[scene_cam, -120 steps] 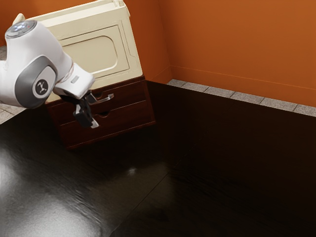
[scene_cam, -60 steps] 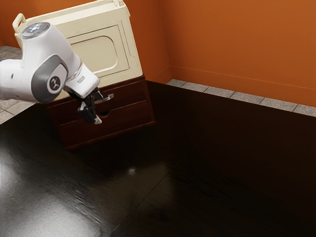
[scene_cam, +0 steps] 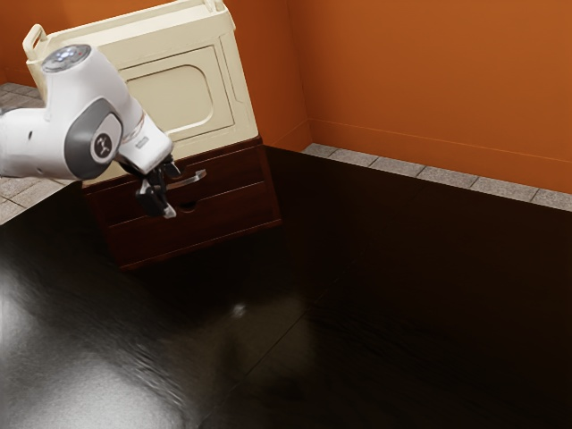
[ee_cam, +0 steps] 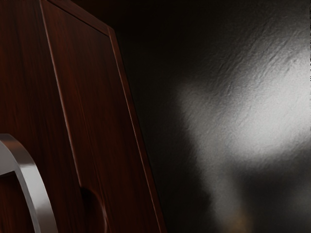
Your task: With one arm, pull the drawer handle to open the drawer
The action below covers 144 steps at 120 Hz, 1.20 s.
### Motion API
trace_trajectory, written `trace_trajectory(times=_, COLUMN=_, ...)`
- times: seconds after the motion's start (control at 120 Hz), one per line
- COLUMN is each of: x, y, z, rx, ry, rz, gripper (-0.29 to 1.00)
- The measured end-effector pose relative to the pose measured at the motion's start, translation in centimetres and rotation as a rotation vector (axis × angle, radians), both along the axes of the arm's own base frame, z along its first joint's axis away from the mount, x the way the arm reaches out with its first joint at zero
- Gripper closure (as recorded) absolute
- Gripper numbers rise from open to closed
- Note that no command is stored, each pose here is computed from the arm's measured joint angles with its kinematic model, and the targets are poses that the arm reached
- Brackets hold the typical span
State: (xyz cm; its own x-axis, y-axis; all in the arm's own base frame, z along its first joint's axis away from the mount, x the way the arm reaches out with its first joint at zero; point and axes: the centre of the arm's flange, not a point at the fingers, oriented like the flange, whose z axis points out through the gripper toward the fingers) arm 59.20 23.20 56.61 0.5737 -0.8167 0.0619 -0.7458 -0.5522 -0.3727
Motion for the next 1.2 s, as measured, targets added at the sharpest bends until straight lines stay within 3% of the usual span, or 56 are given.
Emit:
trace_trajectory(times=0.375, x=1.4, y=0.5, z=-2.1, rx=0.023, ry=-0.012, rz=-0.019, gripper=-0.05)
trace_trajectory(times=0.6, x=1.3, y=1.2, z=-2.6, rx=0.026, ry=-0.012, rz=-0.010, gripper=0.00)
trace_trajectory(times=1.2, x=-1.2, y=-1.8, z=-2.3, rx=0.019, ry=0.003, rz=-0.021, gripper=0.03)
